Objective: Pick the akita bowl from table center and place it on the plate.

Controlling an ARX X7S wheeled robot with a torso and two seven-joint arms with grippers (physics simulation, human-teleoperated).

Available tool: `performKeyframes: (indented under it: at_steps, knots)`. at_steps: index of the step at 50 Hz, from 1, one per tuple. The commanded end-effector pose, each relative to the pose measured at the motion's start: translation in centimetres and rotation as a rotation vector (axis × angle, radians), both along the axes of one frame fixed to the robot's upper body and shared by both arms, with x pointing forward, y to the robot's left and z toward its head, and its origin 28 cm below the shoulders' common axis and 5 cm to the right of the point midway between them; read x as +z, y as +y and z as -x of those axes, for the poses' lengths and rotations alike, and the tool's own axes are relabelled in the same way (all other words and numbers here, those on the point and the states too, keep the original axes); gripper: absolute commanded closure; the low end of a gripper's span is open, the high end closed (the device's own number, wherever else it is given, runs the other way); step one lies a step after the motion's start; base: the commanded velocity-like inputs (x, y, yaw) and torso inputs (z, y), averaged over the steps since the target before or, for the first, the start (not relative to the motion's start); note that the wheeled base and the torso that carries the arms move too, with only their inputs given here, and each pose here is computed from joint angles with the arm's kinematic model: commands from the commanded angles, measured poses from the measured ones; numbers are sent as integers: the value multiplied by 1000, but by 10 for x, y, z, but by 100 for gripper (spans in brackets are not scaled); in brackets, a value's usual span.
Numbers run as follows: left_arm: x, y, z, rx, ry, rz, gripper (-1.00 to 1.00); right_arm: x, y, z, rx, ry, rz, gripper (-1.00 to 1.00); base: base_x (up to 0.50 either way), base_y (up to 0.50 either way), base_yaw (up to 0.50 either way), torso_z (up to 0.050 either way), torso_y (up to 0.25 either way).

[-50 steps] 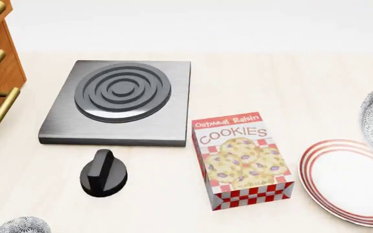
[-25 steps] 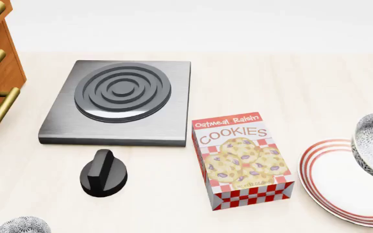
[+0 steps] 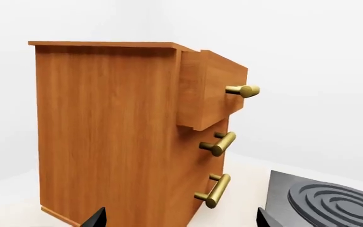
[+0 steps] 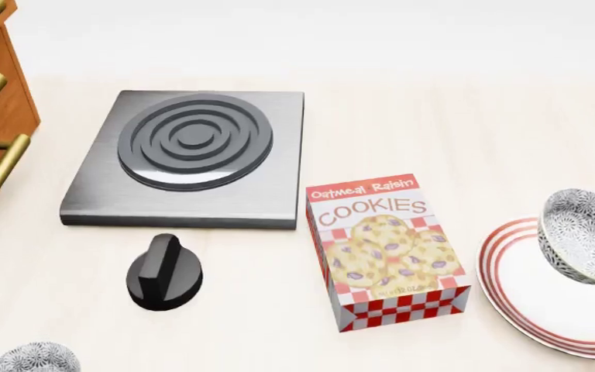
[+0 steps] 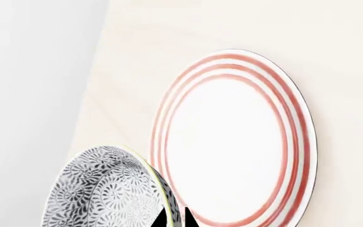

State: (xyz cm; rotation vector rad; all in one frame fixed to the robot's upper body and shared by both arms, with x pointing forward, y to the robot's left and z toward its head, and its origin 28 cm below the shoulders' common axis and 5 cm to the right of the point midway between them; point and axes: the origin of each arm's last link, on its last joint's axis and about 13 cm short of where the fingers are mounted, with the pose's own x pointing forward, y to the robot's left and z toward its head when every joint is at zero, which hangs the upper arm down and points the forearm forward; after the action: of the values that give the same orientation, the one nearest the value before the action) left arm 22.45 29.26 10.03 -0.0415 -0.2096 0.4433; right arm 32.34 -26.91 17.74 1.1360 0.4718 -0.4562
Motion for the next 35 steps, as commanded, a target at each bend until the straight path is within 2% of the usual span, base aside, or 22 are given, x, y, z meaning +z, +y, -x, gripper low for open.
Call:
performKeyframes:
  at_steps: [1,2,4,13,17,19,22,31,35]
  knots:
    - [2,3,2,16,-16,-30,-100,-2,0,-8,-1,-1,-4,100,0,0,0,5,-250]
    - [2,4,1,19,-7,18,-100,-1,0,-8,-1,-3,-5,100,0,0,0,6,-250]
    - [2,4,1,23,0,29,-100,0,0,-8,-2,-3,-3,100,0,0,0,4,-46]
    - [0,2,1,16,3,6,-100,3,-3,-9,-19,-9,2,100,0,0,0,0,0]
    - [0,1,3,-4,-21,-36,-100,7,-3,-11,-21,-17,5,100,0,0,0,0,-125]
    - [1,2,2,4,-11,16,-100,9,-2,-13,-18,-19,10,100,0,0,0,1,-250]
    - [-1,2,1,11,-2,-3,-100,10,-1,-15,-13,-14,32,100,0,0,0,1,-12]
    - [-3,1,1,5,7,11,-100,14,-3,-25,-1,-15,59,100,0,0,0,0,0]
    - [-3,2,2,5,6,12,-100,16,-4,-30,-13,7,106,100,0,0,0,0,0]
